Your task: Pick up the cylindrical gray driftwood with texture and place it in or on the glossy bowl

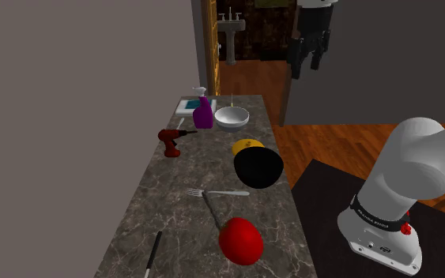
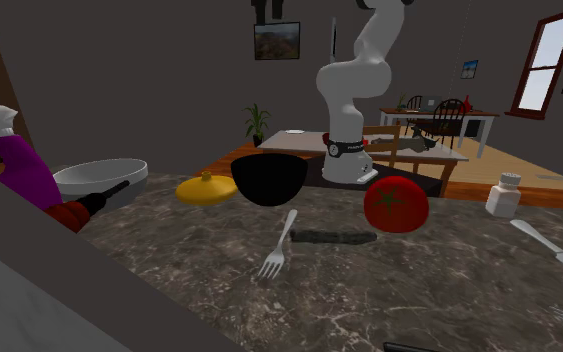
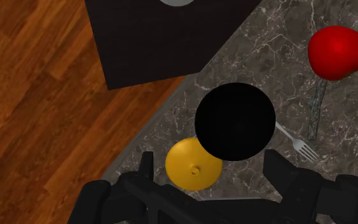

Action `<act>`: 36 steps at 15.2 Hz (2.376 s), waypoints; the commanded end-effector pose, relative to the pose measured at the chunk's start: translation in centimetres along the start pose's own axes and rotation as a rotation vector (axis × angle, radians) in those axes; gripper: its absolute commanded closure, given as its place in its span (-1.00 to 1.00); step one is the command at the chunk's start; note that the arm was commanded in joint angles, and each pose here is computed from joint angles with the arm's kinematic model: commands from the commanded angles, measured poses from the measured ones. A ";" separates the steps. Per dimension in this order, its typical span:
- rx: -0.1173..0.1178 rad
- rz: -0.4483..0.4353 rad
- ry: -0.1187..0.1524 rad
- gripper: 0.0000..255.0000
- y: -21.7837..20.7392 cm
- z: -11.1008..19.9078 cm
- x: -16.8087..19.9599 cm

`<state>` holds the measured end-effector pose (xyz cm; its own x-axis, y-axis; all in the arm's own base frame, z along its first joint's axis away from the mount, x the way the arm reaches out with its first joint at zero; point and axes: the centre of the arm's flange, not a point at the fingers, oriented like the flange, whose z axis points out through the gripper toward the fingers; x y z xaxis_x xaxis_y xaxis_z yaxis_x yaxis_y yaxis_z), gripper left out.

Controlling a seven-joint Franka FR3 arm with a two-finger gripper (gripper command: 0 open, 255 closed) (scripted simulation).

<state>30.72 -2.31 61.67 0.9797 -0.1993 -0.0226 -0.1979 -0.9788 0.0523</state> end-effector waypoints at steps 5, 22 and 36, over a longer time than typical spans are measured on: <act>-0.008 0.007 0.014 -1.00 -4.1 3.5 -0.2; -0.042 0.035 0.076 -1.00 -21.1 18.8 -0.1; -0.070 0.059 0.127 -1.00 -34.7 31.7 1.1</act>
<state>37.43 29.12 29.30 0.9648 -0.2421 0.1024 -0.2535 -0.9600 0.1185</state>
